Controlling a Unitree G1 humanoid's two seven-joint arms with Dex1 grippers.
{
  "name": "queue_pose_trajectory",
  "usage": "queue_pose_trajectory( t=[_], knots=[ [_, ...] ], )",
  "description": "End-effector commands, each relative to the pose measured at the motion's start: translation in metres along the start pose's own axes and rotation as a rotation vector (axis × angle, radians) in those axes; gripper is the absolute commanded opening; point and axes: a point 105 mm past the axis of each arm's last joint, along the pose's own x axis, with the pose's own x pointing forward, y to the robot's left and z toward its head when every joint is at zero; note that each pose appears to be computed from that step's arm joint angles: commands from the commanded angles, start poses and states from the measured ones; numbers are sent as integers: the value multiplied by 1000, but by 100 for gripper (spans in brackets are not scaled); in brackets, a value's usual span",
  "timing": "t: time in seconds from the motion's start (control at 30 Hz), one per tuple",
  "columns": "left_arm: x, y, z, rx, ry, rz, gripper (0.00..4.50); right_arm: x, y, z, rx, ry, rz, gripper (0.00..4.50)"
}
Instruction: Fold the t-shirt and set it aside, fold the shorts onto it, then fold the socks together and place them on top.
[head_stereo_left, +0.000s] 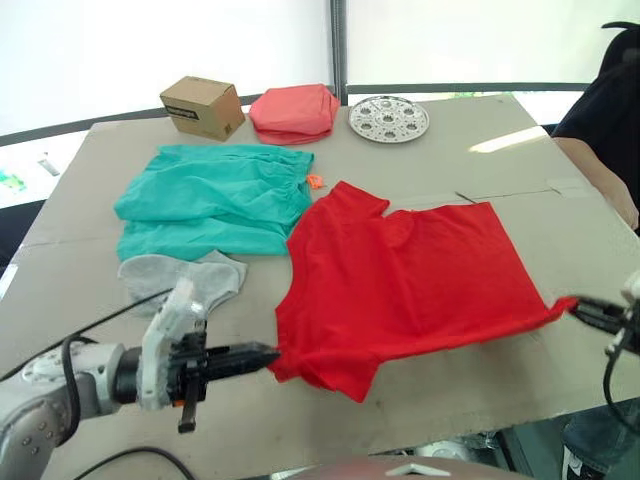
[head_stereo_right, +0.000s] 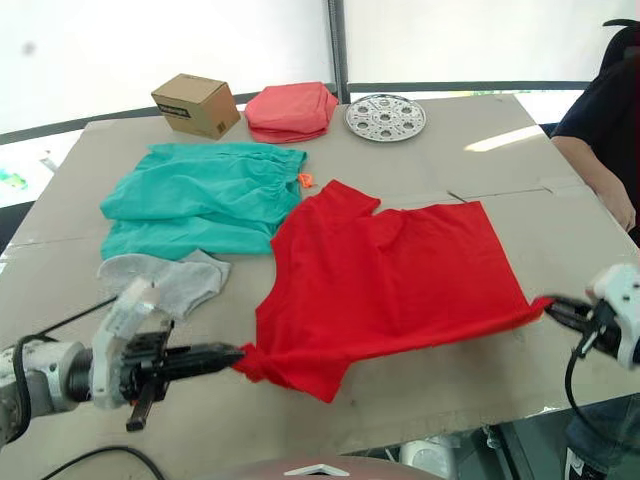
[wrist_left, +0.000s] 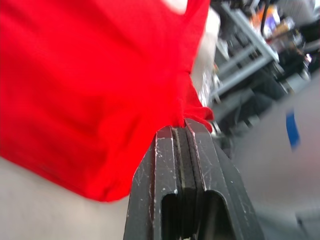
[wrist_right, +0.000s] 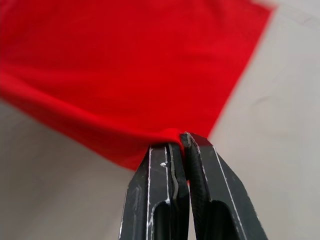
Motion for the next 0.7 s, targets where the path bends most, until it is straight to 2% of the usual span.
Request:
queue_pose_trajectory(
  t=[0.03, 0.17, 0.3, 0.47, 0.57, 0.7],
  knots=[
    [-13, -11, -9, -37, 75, -73, 0, -18, 6, 9, -46, 45, 56, 9],
    [-26, -23, -20, -114, 165, -148, 0, -27, 8, 2, -15, 125, 93, 9],
    [-26, -20, -8, -113, 149, -172, 0, -29, 8, 2, -37, 166, 130, 9],
    [-17, 22, 26, 49, 21, 3, 0, -15, -8, 24, -101, 95, 97, 9],
    [-14, 45, 41, 159, 18, 90, 0, -5, -24, 31, -148, 94, 46, 9],
    [-7, 66, 65, 239, -37, 165, 0, 8, -34, 42, -200, 80, 20, 9]
  ],
)
